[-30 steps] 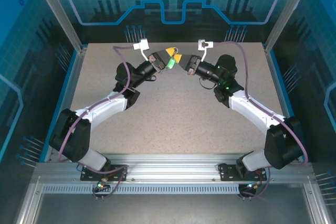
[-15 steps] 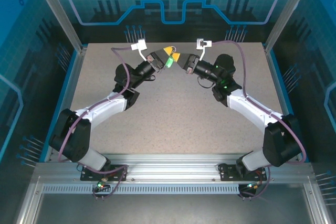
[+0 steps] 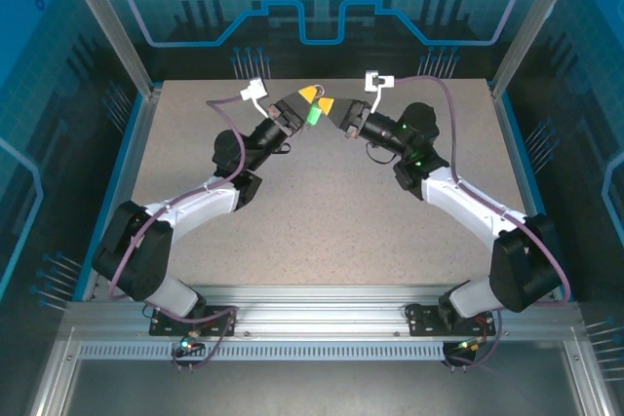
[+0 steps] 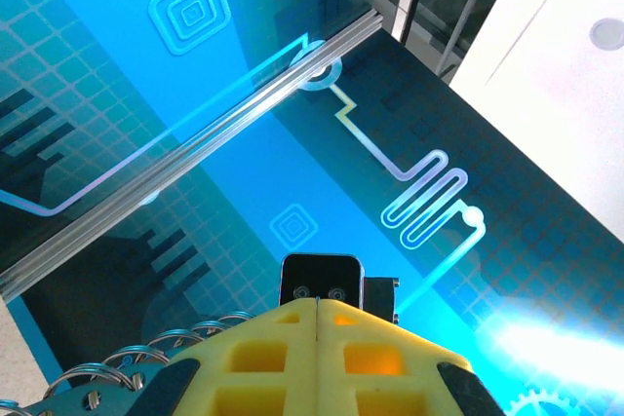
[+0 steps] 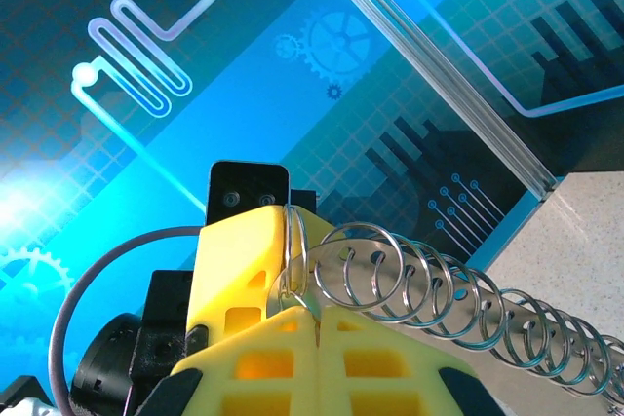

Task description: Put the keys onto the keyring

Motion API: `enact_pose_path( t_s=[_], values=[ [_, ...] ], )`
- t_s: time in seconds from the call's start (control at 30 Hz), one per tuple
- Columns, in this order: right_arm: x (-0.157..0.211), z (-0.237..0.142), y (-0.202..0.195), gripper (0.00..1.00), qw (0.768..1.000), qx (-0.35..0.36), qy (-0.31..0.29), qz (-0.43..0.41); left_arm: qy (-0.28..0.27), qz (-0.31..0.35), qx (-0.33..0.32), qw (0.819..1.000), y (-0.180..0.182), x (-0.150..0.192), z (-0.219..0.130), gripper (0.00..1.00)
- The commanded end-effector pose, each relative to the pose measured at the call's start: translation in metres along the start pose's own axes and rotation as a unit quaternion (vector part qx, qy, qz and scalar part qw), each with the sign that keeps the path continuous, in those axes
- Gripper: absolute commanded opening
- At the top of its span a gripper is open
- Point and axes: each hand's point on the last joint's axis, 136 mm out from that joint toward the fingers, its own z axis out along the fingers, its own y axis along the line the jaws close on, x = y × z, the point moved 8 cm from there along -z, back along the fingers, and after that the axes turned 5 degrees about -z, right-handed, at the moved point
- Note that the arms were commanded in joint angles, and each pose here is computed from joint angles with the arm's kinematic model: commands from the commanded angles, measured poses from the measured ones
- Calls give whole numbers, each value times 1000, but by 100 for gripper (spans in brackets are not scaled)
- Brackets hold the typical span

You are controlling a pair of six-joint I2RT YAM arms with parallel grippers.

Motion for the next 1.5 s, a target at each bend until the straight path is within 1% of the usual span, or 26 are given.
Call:
enact_pose_path(
  t_s=[0.0, 0.13, 0.53, 0.57, 0.77, 0.83, 1.07, 1.3, 1.47],
  values=[
    [7, 9, 16, 0, 999, -32, 17, 2, -8, -4, 50, 999, -19, 3, 4, 0],
    [18, 22, 20, 0, 998, -37, 55, -2, -1, -3, 49, 999, -17, 6, 7, 0],
    [11, 0, 12, 0, 999, -2, 41, -2, 7, 4, 42, 999, -15, 9, 10, 0],
    [10, -3, 11, 1, 999, 2, 39, -2, 8, 6, 40, 999, -14, 10, 10, 0],
    [6, -25, 6, 20, 999, 28, 31, -3, 15, 5, 32, 999, -8, 13, 10, 0],
    [6, -34, 5, 24, 999, 37, 28, -3, 16, 5, 31, 999, -6, 13, 10, 0],
    [5, -53, 2, 24, 998, 54, 17, -3, 20, 3, 28, 999, -1, 15, 12, 0],
    [0, -53, 8, 26, 999, 39, 11, -12, 21, 2, 27, 999, -1, 15, 12, 0],
    [-8, -53, 12, 28, 999, 35, -5, -22, 22, 4, 26, 999, -1, 15, 12, 0]
  ],
)
